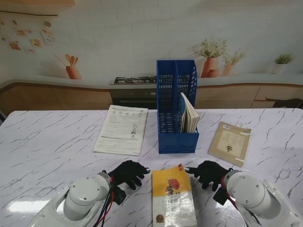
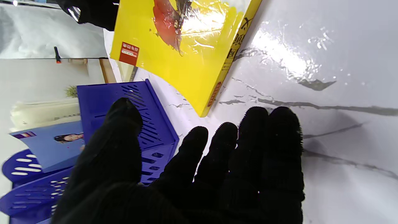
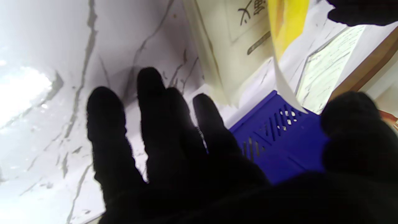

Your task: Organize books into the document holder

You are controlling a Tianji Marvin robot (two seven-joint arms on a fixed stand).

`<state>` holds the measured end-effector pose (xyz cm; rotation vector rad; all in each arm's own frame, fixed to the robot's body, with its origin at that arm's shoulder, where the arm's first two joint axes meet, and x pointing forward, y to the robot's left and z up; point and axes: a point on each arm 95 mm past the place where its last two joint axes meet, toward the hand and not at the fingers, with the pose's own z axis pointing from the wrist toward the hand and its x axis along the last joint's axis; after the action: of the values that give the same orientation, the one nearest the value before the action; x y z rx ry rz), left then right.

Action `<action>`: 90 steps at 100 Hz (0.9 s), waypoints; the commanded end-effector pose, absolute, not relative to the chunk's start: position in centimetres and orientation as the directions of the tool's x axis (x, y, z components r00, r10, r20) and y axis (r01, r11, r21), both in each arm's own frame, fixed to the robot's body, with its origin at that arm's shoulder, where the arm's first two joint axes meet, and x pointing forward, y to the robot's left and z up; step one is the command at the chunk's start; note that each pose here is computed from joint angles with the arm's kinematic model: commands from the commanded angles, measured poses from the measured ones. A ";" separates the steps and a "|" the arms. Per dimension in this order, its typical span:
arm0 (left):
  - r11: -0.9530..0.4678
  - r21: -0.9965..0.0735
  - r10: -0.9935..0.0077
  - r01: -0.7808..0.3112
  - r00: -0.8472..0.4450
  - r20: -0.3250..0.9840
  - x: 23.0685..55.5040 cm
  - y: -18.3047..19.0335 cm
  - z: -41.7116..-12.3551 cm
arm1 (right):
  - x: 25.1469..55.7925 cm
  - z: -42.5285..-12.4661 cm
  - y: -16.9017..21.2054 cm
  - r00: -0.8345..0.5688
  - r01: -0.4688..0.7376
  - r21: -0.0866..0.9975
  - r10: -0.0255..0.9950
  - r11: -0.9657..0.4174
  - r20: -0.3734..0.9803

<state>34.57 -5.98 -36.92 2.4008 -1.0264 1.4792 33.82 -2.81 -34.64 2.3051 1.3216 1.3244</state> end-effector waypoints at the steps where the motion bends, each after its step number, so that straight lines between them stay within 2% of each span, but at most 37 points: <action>1: -0.751 -0.204 -0.482 -0.628 0.310 0.819 34.8 -6.7 -37.7 | 33.4 -35.4 -2.4 0.228 0.625 0.502 0.755 -0.598 0.615; 46: -0.718 -0.107 -0.513 -0.687 0.419 0.749 34.7 -8.3 -39.1 | 32.7 -36.4 -0.9 0.250 0.634 0.447 0.714 -0.632 0.654; 90: -0.789 -0.093 -0.467 -0.607 0.495 0.733 34.0 -8.6 -40.0 | 32.7 -36.8 -0.4 0.258 0.637 0.432 0.705 -0.638 0.661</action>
<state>35.59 -8.79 -37.35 2.5042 -0.9326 1.2609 33.45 -0.92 -35.60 2.3868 1.2846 1.3717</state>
